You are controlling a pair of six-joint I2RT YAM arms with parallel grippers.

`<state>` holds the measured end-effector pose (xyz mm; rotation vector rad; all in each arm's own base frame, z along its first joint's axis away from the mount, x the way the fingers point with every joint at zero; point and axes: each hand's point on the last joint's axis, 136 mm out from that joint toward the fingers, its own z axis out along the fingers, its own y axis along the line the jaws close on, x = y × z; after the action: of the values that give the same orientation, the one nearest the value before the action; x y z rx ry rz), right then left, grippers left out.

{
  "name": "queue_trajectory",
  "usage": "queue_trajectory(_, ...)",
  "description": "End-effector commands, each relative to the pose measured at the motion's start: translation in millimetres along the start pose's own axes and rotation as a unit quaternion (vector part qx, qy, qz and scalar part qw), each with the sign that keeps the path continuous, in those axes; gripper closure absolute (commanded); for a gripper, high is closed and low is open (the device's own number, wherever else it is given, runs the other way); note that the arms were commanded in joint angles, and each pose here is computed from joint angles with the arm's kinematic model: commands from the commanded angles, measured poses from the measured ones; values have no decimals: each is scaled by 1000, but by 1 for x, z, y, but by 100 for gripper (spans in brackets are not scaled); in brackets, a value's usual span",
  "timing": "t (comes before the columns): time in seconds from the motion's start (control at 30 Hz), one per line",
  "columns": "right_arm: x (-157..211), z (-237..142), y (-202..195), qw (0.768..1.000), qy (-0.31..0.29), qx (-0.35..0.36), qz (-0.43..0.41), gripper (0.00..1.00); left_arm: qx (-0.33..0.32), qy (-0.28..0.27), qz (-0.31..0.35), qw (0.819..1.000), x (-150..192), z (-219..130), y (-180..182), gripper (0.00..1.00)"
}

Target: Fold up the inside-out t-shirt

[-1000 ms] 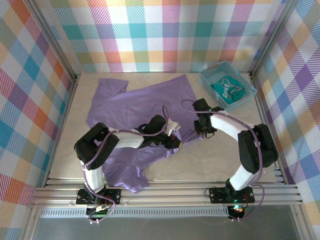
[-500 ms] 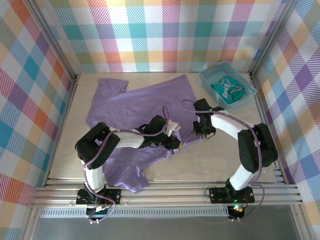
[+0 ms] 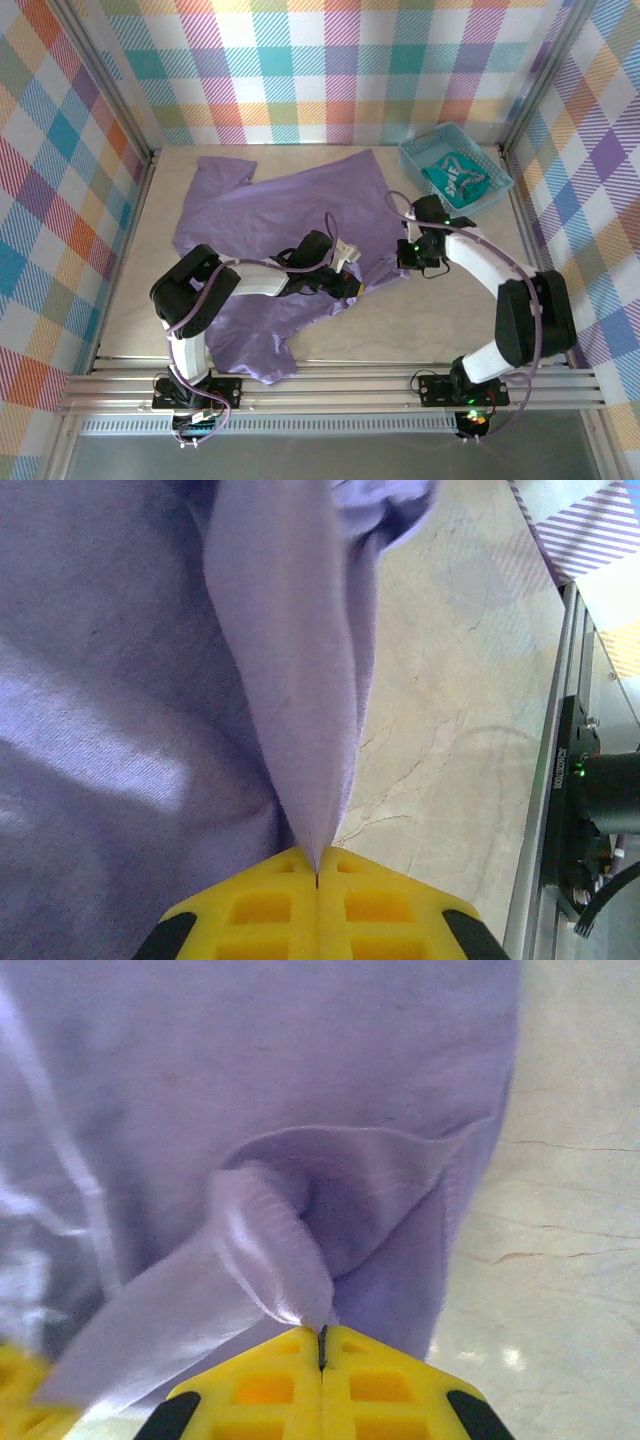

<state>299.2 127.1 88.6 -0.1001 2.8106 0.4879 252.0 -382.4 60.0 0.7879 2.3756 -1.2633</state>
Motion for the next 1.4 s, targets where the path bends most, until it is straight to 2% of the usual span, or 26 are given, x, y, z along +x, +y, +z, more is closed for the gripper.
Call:
queue_trajectory(0.0,7,-28,38,990,0,-144,2,100,-5,1,-26,1000,-1,1,13,100)
queue_trajectory(0.2,-11,-65,54,962,-38,-269,32,100,-10,3,-35,999,-4,6,19,100)
queue_trajectory(0.3,-25,-80,52,948,-65,-307,42,100,-15,1,-39,999,-8,6,22,100)
queue_trajectory(0.5,-46,-78,42,952,-87,-289,53,100,-16,-18,-32,999,-33,3,17,100)
queue_trajectory(0.6,-59,-66,22,964,-103,-234,76,100,-34,-28,-29,999,-52,2,19,99)
queue_trajectory(0.63,-64,-62,16,967,-109,-216,83,100,-39,-33,-29,998,-57,1,19,96)
queue_trajectory(0.73,-80,-53,-7,973,-132,-162,102,100,-53,-46,-25,997,-63,-12,15,77)
queue_trajectory(0.83,-93,-50,-23,975,-154,-117,110,100,-93,-50,-28,994,-48,-41,20,63)
queue_trajectory(0.97,-105,-49,-33,974,-175,-93,114,100,-178,-36,-89,979,-8,-81,52,52)
queue_trajectory(1.07,-108,-42,-33,973,-172,-99,117,100,-233,-37,-166,957,13,-109,87,49)
queue_trajectory(1.2,-109,-38,-35,973,-172,-98,118,100,-268,-60,-242,930,12,-128,133,46)
queue_trajectory(1.37,-110,-36,-39,974,-173,-87,116,100,-296,-67,-281,910,-8,-125,182,45)
